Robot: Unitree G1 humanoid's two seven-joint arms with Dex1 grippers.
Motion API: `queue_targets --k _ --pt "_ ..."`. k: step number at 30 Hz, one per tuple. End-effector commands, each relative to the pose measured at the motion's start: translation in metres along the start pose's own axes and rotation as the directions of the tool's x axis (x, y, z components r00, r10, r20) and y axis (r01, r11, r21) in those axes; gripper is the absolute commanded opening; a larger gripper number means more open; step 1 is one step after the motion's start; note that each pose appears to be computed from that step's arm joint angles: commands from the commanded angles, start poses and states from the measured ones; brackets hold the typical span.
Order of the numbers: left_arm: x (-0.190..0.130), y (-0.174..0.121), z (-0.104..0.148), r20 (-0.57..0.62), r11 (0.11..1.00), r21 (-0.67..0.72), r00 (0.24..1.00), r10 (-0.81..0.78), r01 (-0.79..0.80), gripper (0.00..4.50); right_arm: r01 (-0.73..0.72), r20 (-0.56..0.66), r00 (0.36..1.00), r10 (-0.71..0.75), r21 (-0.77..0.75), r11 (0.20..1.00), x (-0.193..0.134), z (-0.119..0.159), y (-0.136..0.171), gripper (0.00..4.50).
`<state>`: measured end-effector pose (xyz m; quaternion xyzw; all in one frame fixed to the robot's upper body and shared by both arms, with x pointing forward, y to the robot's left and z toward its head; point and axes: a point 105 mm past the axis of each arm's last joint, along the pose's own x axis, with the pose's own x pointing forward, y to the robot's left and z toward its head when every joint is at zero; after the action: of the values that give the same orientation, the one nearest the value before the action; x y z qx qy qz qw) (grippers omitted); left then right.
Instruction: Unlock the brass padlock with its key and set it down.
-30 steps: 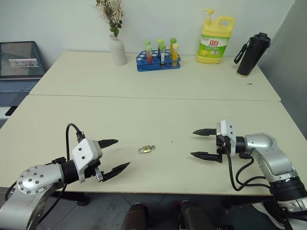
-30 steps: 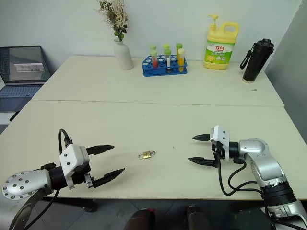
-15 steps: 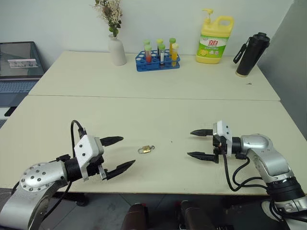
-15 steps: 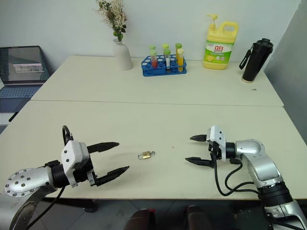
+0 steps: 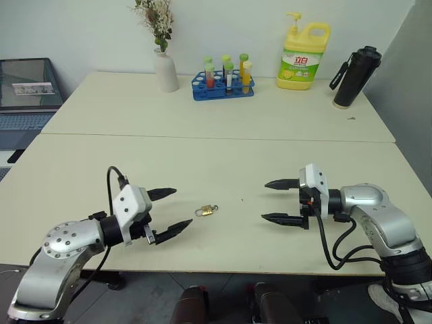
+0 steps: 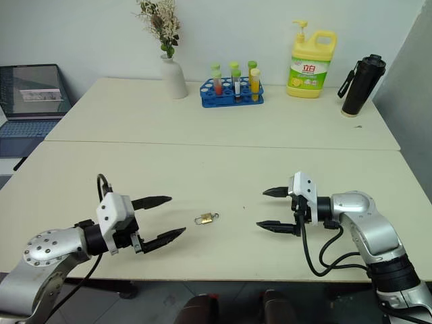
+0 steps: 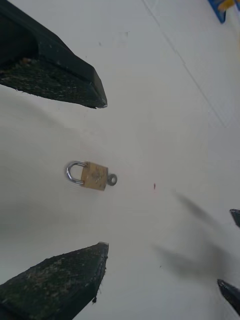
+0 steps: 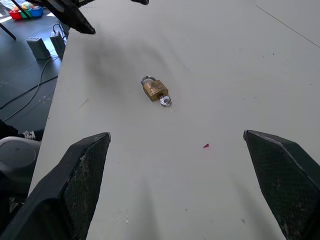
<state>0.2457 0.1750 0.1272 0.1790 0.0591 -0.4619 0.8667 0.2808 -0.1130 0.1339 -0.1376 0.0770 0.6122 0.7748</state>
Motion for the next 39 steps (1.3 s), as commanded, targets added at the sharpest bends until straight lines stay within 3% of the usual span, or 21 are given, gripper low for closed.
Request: queue_targets --k 1,10,23,27,35,39 --pt "0.01 0.002 -0.005 -0.034 0.999 0.045 0.999 -0.019 0.021 4.5 -0.01 -0.024 1.0 0.01 0.005 1.0 -0.005 0.008 0.007 4.47" --pt "0.052 0.008 -0.027 -0.111 0.991 0.082 0.989 -0.092 0.102 4.5 0.018 -0.13 0.991 -0.017 0.006 1.0 0.001 -0.004 0.015 4.47" --pt "0.079 0.01 -0.038 -0.142 0.98 0.068 0.974 -0.174 0.185 4.5 0.015 -0.114 0.993 -0.013 0.019 1.0 0.0 0.001 0.023 4.47" --pt "0.079 0.008 -0.041 -0.165 0.976 0.07 0.967 -0.193 0.206 3.64 0.019 -0.11 0.994 -0.017 0.017 1.0 0.0 0.004 0.022 4.5" --pt "0.076 0.004 -0.048 -0.208 0.973 0.051 0.955 -0.212 0.227 0.98 0.024 -0.102 0.994 -0.023 0.008 1.0 0.001 0.008 0.019 4.5" --pt "0.077 0.007 -0.046 -0.19 0.977 0.07 0.964 -0.186 0.202 0.97 0.03 -0.091 0.995 -0.029 0.0 1.0 0.002 0.011 0.017 4.5"
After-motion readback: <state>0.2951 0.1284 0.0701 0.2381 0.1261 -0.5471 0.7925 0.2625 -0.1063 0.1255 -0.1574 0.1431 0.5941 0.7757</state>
